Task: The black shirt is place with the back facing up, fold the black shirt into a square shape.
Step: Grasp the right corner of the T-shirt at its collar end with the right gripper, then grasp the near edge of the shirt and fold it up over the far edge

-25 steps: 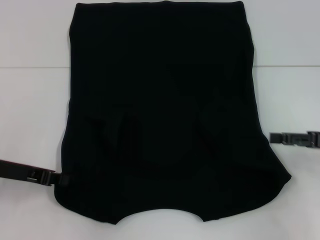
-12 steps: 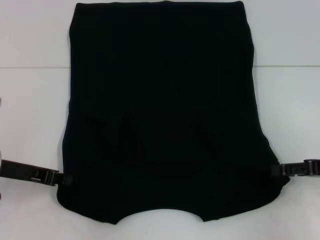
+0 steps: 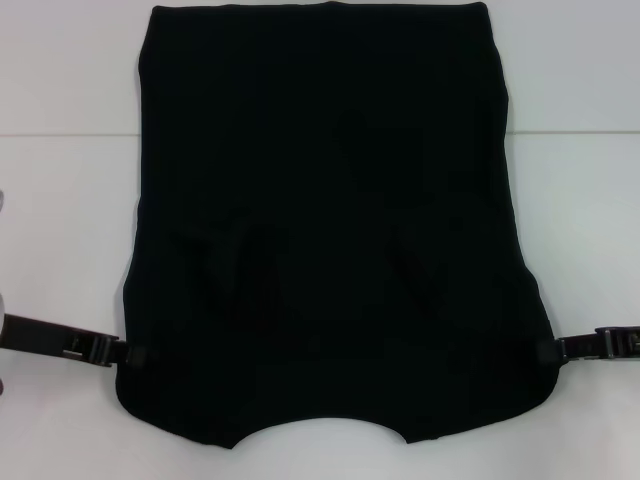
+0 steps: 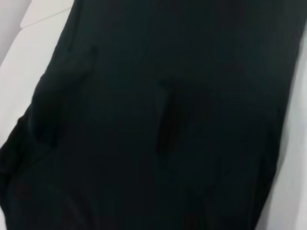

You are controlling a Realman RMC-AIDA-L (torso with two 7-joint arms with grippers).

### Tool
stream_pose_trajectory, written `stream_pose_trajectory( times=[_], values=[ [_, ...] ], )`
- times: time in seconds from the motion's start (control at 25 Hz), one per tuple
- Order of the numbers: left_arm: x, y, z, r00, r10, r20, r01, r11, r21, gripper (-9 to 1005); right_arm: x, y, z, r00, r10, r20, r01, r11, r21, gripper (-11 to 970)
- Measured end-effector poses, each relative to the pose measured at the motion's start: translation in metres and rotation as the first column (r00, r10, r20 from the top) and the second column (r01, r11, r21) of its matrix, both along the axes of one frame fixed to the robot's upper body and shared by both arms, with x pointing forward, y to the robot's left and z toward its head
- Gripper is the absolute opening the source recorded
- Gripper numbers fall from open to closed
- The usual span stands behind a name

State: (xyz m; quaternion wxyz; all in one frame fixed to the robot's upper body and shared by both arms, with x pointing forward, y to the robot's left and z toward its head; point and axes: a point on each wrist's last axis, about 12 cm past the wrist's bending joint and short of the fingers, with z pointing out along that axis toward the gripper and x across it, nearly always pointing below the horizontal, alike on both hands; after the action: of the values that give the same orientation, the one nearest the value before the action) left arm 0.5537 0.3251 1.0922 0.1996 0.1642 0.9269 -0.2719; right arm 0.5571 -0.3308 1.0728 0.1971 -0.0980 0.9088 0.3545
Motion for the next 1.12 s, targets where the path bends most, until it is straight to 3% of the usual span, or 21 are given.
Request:
stream_pose_trajectory(
  times=[0.12,0.56,0.8,1.12],
  values=[
    [0.000,-0.001,0.000,1.000,-0.001,0.001,0.001,1.000,-0.001,50,-0.001,-0.001,-0.002,1.000,-0.010,0.001,0.010,1.000,-0.010,574],
    [0.002,-0.003,0.002,1.000,-0.007,0.005,0.007,1.000,-0.002,50,-0.004,-0.001,-0.007,1.000,-0.017,0.003,0.017,1.000,-0.009,124],
    [-0.006,-0.001,0.004,0.999,-0.024,-0.027,0.023,0.999,-0.040,49,-0.019,-0.014,-0.007,1.000,-0.016,0.011,0.016,0.999,0.028,72],
    [-0.031,0.010,0.011,0.996,-0.061,-0.070,0.046,0.979,-0.199,49,-0.055,-0.051,-0.003,0.999,-0.041,0.021,0.039,0.994,0.098,71]
  ],
)
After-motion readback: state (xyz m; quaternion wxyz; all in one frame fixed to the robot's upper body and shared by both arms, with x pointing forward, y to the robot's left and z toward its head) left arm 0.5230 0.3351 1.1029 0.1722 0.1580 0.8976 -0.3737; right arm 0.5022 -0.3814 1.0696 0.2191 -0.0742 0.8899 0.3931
